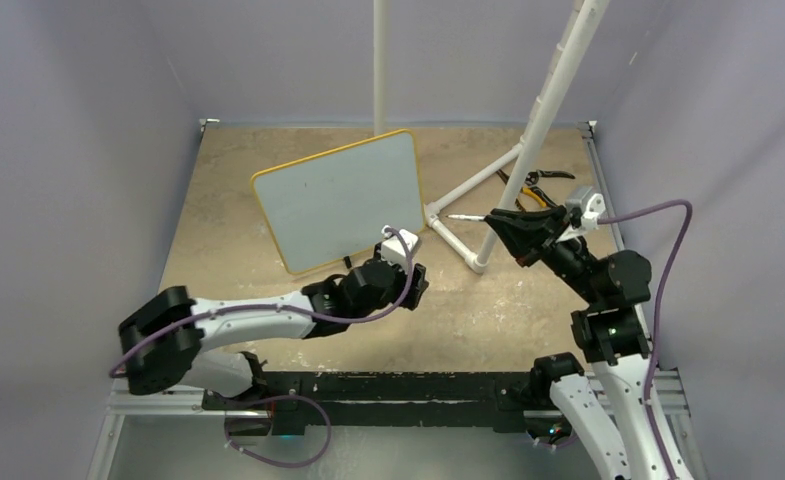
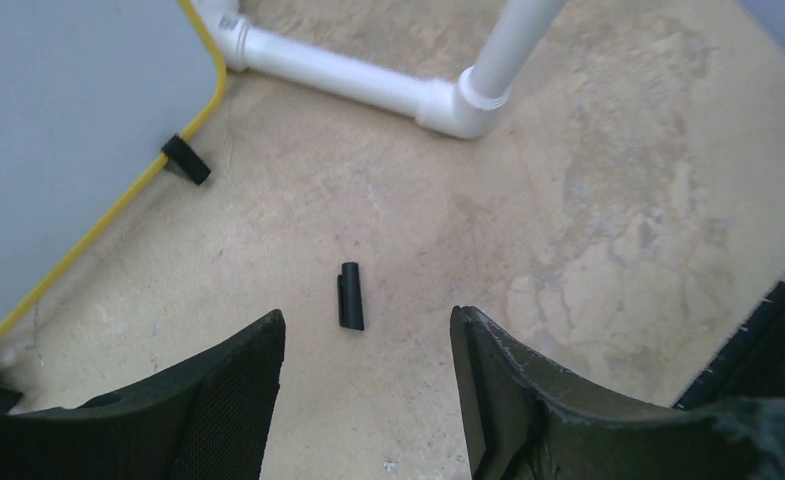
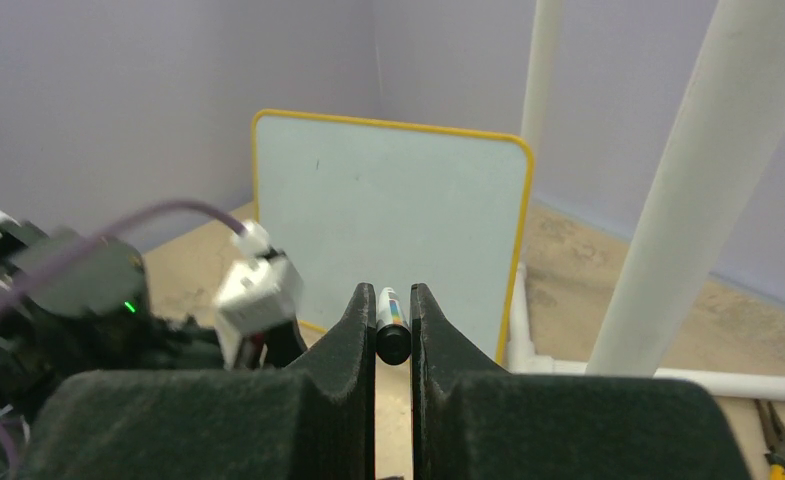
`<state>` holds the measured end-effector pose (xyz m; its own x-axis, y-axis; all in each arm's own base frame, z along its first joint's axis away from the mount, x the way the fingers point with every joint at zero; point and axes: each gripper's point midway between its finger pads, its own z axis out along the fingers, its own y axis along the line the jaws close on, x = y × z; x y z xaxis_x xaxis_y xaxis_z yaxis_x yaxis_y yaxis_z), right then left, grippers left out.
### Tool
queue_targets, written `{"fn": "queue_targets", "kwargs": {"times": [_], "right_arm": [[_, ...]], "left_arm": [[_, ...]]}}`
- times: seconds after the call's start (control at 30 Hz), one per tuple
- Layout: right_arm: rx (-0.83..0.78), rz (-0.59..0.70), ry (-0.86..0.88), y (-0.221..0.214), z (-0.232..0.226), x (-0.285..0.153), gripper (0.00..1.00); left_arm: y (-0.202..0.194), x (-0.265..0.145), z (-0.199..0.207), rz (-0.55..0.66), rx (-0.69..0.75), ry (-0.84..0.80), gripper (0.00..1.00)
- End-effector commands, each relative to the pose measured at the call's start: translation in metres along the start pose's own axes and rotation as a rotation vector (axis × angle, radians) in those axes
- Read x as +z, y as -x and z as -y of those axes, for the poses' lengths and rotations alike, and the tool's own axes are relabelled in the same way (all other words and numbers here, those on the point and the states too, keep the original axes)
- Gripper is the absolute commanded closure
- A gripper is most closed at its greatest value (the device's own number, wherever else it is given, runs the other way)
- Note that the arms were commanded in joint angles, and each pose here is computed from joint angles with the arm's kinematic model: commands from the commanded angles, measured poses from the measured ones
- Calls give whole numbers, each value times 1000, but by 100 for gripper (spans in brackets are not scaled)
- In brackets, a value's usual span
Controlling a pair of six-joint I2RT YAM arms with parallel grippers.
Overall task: Write a sentence on the whiteboard
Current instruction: Place the pen cap at the center of the board, then move the whiteboard stand to the center of the board.
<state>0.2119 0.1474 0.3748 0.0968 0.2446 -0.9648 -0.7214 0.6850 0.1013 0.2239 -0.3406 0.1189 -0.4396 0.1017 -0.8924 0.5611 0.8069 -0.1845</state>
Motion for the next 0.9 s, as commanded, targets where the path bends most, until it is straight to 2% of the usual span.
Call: {"fn": "queue_targets", "kwargs": {"times": [0.0, 0.17, 0.3, 0.57, 0.87], "right_arm": [[42, -76, 51, -21, 0, 9, 100], [99, -161, 105, -47, -1, 19, 100], [141, -207, 138, -63, -6, 27, 100], [204, -215, 259, -70, -34, 42, 100], [223, -245, 367, -73, -52, 41, 100]], "left_arm": [[36, -42, 22, 31, 110, -176, 41], [83, -92, 32, 90, 199, -280, 41], [117, -110, 37, 158, 235, -300, 40], [122, -84, 34, 82, 441, -247, 40], [122, -77, 28, 62, 487, -279, 43]]}}
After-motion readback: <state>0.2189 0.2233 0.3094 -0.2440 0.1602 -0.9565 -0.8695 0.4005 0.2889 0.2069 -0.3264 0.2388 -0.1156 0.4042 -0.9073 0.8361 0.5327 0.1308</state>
